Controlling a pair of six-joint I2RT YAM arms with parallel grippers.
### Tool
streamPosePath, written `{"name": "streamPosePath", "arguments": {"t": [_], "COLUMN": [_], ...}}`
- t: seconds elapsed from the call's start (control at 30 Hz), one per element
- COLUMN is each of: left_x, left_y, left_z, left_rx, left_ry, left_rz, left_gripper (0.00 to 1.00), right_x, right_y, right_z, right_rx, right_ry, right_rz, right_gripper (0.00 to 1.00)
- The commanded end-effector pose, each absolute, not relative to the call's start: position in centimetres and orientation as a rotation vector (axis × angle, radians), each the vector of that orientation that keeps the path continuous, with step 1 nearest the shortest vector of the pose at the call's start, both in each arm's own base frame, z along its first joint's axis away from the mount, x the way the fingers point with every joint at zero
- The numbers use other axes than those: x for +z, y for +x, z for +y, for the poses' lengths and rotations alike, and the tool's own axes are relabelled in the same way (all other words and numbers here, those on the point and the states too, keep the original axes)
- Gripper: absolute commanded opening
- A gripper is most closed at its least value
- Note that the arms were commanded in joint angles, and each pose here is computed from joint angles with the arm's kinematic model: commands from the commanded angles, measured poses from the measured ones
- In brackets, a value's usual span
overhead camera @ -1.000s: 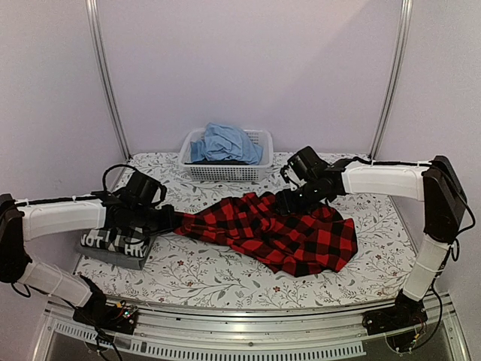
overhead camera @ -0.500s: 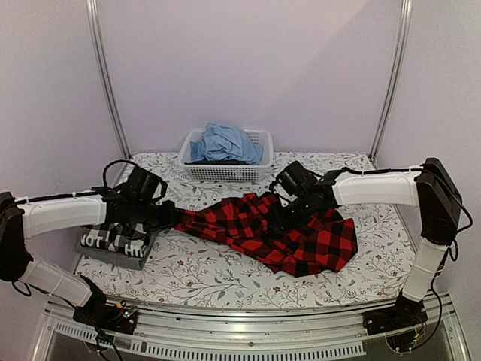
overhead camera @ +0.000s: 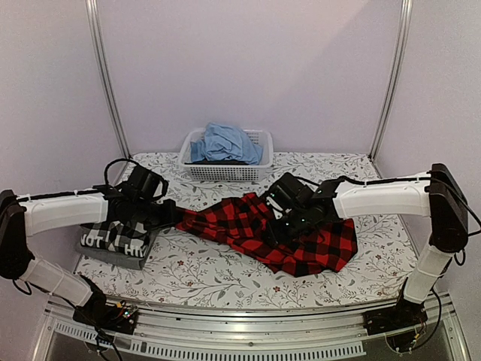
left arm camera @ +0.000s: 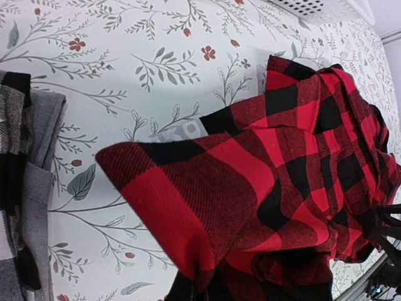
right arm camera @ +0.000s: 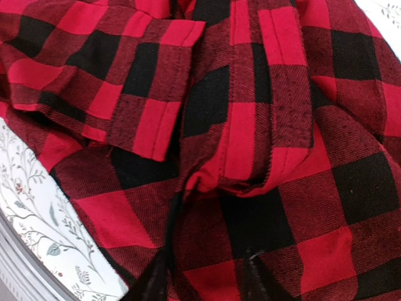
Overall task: Fold and stack the long sleeve shirts
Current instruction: Flatten out the crumpled shirt at the center of the board.
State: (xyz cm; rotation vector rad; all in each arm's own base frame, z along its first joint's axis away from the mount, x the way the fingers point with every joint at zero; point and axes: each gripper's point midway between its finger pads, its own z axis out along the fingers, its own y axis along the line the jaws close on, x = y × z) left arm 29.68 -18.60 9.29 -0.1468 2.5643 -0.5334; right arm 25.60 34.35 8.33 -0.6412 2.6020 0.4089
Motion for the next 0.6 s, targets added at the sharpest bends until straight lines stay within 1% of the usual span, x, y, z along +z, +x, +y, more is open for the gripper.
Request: {"name": "streamPosePath", "arguments": {"t": [0.0, 0.1, 0.13, 0.17, 0.3, 0.37, 0.43, 0.53, 0.57], "left_x": [10.3, 10.5, 10.5, 10.6, 11.2, 11.5, 11.7, 11.8, 11.7], "left_y": [30.6, 30.7, 30.8, 30.9, 31.4, 31.7, 31.9, 32.0, 32.0], "left_z": [-18.1, -17.8, -17.7, -17.5, -16.7, -16.6, -16.6, -16.8, -16.8], "left_rx": [-0.51, -0.496, -0.492, -0.486, -0.476, -0.472, -0.476, -0.482, -0.483], "left_ry": [-0.147, -0.145, -0.145, -0.146, -0.149, -0.14, -0.127, -0.12, -0.119], "left_rz": [2.539, 2.536, 2.535, 2.532, 2.521, 2.516, 2.511, 2.513, 2.514], "left_gripper": [0.0, 0.0, 0.0, 0.0, 0.0, 0.0, 0.0, 0.0, 0.0], "right_x": [7.9, 8.3, 8.6, 8.9, 11.2, 12.7, 13.7, 14.6, 14.5], "right_y": [27.4, 28.6, 29.1, 29.6, 31.7, 32.5, 32.5, 30.4, 29.6], "right_z": [33.4, 32.0, 31.5, 30.9, 28.5, 27.9, 29.0, 32.4, 33.1], "right_rx": [0.268, 0.235, 0.228, 0.205, 0.173, 0.204, 0.281, 0.477, 0.486], "right_ry": [-0.568, -0.493, -0.471, -0.448, -0.346, -0.322, -0.385, -0.555, -0.596], "right_rz": [2.602, 2.606, 2.601, 2.596, 2.551, 2.527, 2.506, 2.482, 2.481], "right_gripper": [0.28, 0.06, 0.01, 0.0, 0.0, 0.0, 0.1, 0.24, 0.27]}}
